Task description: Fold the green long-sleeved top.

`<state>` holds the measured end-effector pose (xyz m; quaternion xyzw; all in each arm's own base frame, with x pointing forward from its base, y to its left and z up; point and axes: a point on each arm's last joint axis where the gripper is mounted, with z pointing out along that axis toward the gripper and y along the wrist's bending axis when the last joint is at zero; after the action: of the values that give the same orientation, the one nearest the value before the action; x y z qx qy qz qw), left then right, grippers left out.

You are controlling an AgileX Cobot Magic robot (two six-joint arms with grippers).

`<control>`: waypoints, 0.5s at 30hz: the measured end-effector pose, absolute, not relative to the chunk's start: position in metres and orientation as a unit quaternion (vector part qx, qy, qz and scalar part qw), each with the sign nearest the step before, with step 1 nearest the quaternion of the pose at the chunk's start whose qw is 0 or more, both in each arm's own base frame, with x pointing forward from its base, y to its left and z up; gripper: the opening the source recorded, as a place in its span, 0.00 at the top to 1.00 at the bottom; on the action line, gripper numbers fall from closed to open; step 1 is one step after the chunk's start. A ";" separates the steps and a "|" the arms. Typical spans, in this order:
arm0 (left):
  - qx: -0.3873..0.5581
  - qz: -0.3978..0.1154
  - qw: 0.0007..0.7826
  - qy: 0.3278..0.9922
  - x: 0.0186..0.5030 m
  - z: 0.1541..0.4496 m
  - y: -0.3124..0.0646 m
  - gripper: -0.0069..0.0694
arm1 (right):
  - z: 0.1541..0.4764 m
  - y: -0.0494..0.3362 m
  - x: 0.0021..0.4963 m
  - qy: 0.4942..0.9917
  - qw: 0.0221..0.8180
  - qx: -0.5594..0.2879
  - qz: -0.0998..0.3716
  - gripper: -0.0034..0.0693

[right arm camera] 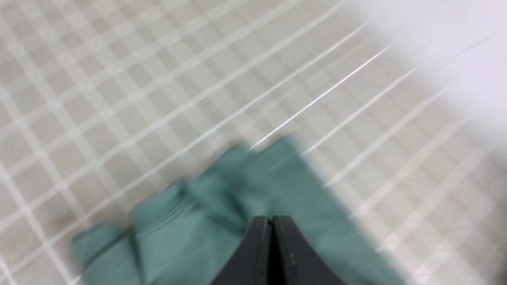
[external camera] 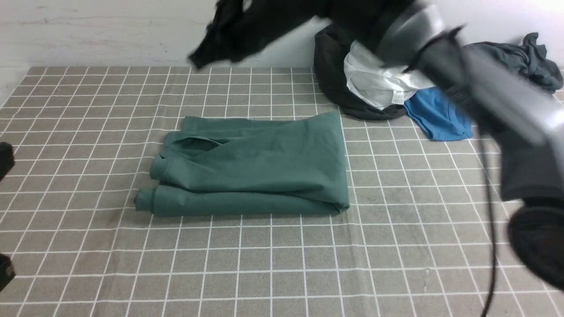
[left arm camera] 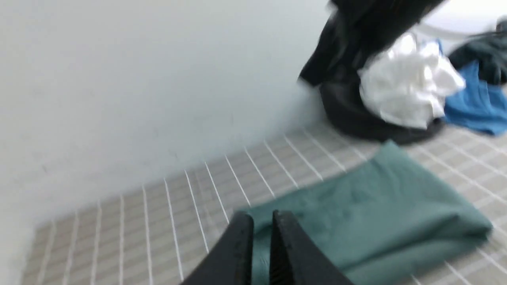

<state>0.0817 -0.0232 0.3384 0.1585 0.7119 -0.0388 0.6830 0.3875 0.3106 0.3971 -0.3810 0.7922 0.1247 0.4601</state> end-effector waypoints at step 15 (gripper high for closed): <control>0.169 -0.008 0.750 0.639 0.051 0.283 -0.014 0.84 | 0.468 0.071 0.257 0.851 0.469 -0.235 -0.007 0.96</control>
<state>0.0506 -0.0141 0.2827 0.1686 0.6390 -0.0079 0.7505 0.2566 0.0708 0.4682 -0.2348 0.8513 -0.0066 0.4693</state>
